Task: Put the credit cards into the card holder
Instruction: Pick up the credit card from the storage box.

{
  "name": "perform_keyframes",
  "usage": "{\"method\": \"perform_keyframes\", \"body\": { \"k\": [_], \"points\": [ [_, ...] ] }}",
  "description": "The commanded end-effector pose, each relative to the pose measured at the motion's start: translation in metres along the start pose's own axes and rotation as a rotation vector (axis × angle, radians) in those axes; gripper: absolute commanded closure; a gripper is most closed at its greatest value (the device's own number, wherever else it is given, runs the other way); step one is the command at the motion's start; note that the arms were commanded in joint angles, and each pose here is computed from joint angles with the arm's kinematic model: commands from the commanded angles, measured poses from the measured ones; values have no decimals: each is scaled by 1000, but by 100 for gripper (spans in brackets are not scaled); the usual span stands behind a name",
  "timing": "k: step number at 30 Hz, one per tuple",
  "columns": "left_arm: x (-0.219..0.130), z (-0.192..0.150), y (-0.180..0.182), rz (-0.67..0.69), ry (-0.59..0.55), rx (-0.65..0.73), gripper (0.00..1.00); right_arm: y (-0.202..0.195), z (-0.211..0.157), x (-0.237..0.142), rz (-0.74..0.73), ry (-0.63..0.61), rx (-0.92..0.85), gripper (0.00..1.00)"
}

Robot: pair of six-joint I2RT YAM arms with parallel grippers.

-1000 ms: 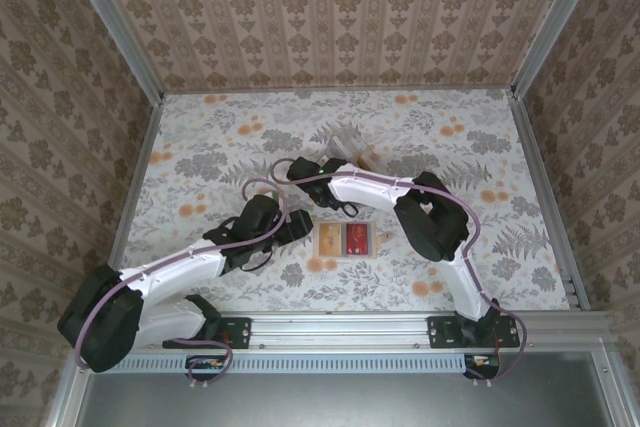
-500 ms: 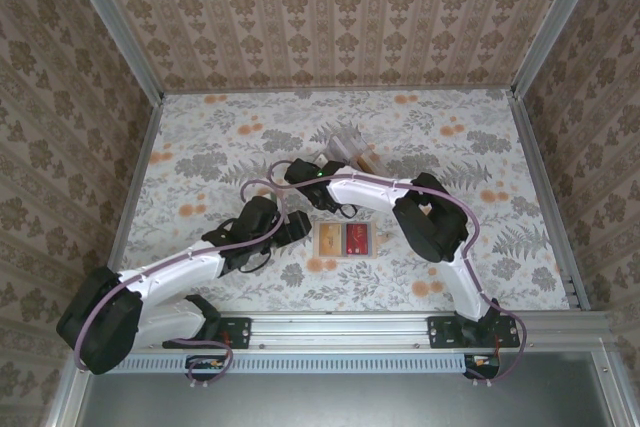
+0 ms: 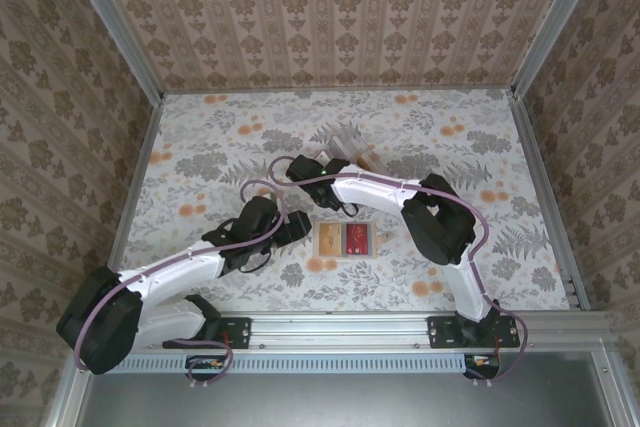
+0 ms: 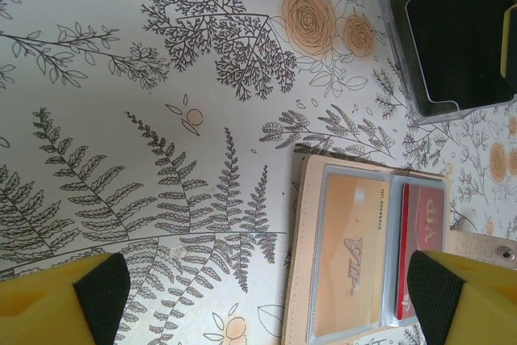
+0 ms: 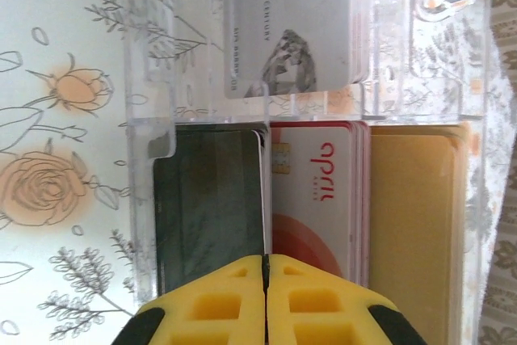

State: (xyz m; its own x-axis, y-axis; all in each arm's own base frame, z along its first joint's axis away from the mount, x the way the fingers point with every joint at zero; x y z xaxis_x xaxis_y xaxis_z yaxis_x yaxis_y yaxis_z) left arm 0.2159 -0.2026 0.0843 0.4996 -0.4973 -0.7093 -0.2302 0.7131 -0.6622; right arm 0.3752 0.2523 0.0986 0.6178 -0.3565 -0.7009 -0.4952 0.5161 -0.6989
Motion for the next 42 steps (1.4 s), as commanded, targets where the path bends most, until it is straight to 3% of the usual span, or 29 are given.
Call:
{"method": "perform_keyframes", "body": {
  "k": [1,19,26,33,42],
  "points": [
    [0,1,4,16,1,-19,8,3,-4,-9,94,-3,31,92],
    [3,0,7,29,9,-24,8,33,-6,7,392,52,140,86],
    [5,0,8,33,14,-27,8,35,-7,11,432,63,163,83],
    [6,0,7,34,17,-25,8,13,-3,-3,411,39,182,91],
    [6,0,6,42,25,-18,8,-20,-13,-40,438,-23,263,93]
  ]
}}
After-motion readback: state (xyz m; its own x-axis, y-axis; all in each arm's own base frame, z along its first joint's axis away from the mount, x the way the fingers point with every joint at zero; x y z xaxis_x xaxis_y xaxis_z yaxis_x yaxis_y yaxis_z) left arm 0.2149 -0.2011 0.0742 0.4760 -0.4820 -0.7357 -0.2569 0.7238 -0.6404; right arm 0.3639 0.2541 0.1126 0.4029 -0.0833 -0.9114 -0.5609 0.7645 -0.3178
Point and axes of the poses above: each hand's point on the last joint's axis, 136 mm out from that joint toward the fingers, its own x axis out along the fingers, its own y axis along the line the jaws close on, z = x × y, the point moved 2 cm from there along -x, back along the fingers, and after that the axes turned 14 degrees about -x, right-handed, at the moved point
